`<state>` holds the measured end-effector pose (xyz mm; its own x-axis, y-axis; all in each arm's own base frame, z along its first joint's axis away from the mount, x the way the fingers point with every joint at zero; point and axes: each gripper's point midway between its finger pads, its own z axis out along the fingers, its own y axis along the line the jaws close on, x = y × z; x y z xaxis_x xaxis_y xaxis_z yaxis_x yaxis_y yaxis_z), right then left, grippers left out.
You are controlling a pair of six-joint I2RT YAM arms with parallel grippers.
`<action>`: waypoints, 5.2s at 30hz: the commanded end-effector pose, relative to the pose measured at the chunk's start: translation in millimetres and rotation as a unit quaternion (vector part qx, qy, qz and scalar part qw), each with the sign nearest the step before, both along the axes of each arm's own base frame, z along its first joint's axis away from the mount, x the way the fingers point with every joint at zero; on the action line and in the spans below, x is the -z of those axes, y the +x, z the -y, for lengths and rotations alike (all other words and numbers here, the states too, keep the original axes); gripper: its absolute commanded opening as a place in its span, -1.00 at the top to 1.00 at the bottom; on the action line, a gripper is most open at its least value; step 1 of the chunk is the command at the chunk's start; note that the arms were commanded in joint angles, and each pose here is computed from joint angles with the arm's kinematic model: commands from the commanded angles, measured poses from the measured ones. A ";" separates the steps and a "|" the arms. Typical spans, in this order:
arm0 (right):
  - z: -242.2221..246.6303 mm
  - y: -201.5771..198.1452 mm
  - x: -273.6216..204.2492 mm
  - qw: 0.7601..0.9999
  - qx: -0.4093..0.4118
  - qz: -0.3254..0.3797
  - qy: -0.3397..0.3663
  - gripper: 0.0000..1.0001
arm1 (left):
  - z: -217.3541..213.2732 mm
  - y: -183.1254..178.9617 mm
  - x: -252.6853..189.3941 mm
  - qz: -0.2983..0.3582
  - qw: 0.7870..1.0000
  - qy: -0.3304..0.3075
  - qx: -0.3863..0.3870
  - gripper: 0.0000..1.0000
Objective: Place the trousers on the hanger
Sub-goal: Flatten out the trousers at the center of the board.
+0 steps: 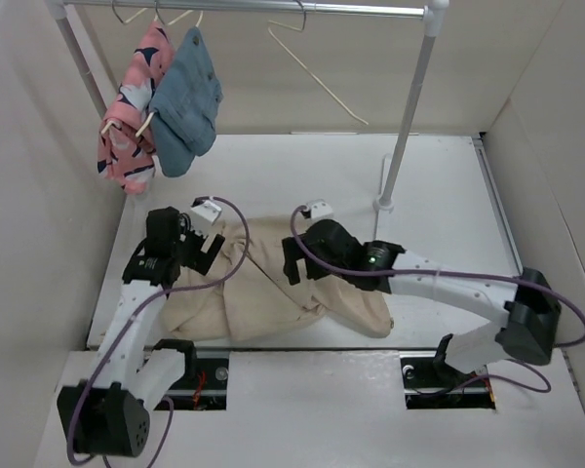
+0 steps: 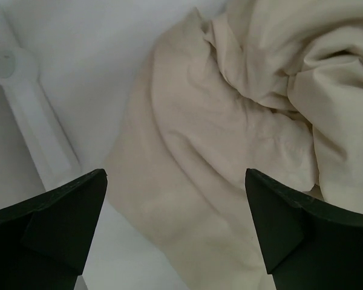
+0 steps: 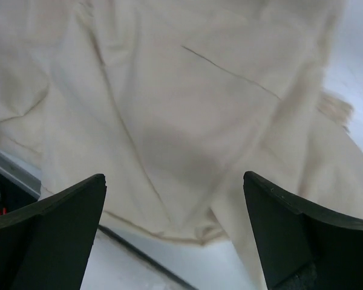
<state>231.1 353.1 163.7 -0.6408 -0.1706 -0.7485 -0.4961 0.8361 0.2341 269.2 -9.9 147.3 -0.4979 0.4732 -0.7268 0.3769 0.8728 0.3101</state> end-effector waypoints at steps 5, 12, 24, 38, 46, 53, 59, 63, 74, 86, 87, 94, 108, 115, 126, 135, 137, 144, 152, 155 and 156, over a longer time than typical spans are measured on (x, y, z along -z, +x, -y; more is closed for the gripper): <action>106.1 -26.0 55.3 0.974 0.201 -0.091 -0.042 -1.00 | 18.4 13.7 36.4 -0.096 0.986 0.110 0.077 -0.95; 128.0 -53.1 108.2 0.961 0.221 -0.149 -0.070 -0.87 | 64.6 15.0 55.3 -0.111 0.979 0.100 0.135 -0.33; 122.5 93.2 14.0 0.973 0.227 -0.016 0.025 1.00 | 57.9 -5.8 21.6 -0.051 0.986 0.090 0.131 1.00; 10.0 222.1 -20.3 0.994 0.058 -0.057 0.070 -0.58 | 58.3 -25.0 22.0 -0.066 0.986 0.070 0.136 -0.23; 86.0 148.9 10.1 0.981 0.164 -0.106 0.008 -1.00 | 24.8 -20.8 50.5 -0.102 0.981 0.149 0.071 -0.49; 127.6 46.2 55.0 0.962 0.220 -0.158 -0.044 -1.00 | 5.2 -30.5 71.4 -0.158 0.975 0.149 0.040 -0.54; 117.1 -15.8 79.5 0.959 0.186 -0.212 0.024 -0.94 | 17.3 -36.4 97.0 -0.193 0.972 0.123 0.060 -0.54; 95.6 -22.2 83.5 0.962 0.149 -0.221 0.063 -0.88 | 12.3 -29.5 111.1 -0.197 0.970 0.134 0.038 -0.28; 86.4 -29.8 141.4 0.951 0.130 -0.278 0.021 -0.15 | -3.1 -16.3 92.5 -0.149 0.979 0.141 -0.021 1.00; 122.5 -15.7 103.9 0.963 0.143 -0.228 0.030 -0.32 | -53.0 -12.5 39.0 -0.094 0.979 0.141 -0.110 1.00; 124.9 -18.6 108.1 0.962 0.144 -0.231 0.025 -0.23 | -52.8 -13.3 30.6 -0.094 0.980 0.130 -0.115 1.00; 99.3 -26.1 128.3 0.956 0.111 -0.264 0.067 -0.19 | -42.5 -15.8 16.6 -0.101 0.983 0.087 -0.125 1.00; 123.4 3.9 92.0 0.952 0.134 -0.246 0.128 1.00 | -104.0 -16.7 -19.2 -0.044 0.955 0.153 -0.251 1.00; 319.5 36.1 -18.4 0.908 0.403 -0.075 0.081 1.00 | -141.7 -22.3 -36.6 -0.048 0.930 0.215 -0.295 1.00; 371.1 30.4 -41.7 0.842 0.529 -0.033 0.105 1.00 | -188.7 -44.8 -38.9 -0.113 0.890 0.292 -0.332 1.00; 384.7 45.0 -114.2 0.834 0.539 0.040 0.110 1.00 | -192.4 -28.9 -50.8 -0.142 0.911 0.157 -0.353 1.00; 386.3 33.2 -107.2 0.818 0.561 0.036 0.125 1.00 | -202.2 -43.8 -51.5 -0.150 0.904 0.164 -0.364 1.00; 371.6 -17.0 -12.1 0.757 0.624 -0.054 0.189 1.00 | -205.2 -129.1 58.1 -0.335 0.856 0.158 -0.360 1.00; 387.7 -43.7 2.7 0.710 0.679 -0.042 0.184 1.00 | -223.7 -194.4 112.7 -0.433 0.801 0.103 -0.400 0.74; 391.4 -40.2 1.1 0.702 0.687 -0.039 0.182 1.00 | -231.3 -207.1 109.4 -0.451 0.790 0.092 -0.406 0.38; 391.6 -38.7 0.1 0.702 0.688 -0.041 0.180 1.00 | -226.9 -210.8 106.2 -0.464 0.786 0.086 -0.399 0.35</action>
<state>185.5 -26.4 146.1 -0.1437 0.8457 -0.5140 0.7415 0.4360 0.5100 56.6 208.6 27.1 -0.9586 -0.2338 0.1627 -0.1599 0.9144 0.3719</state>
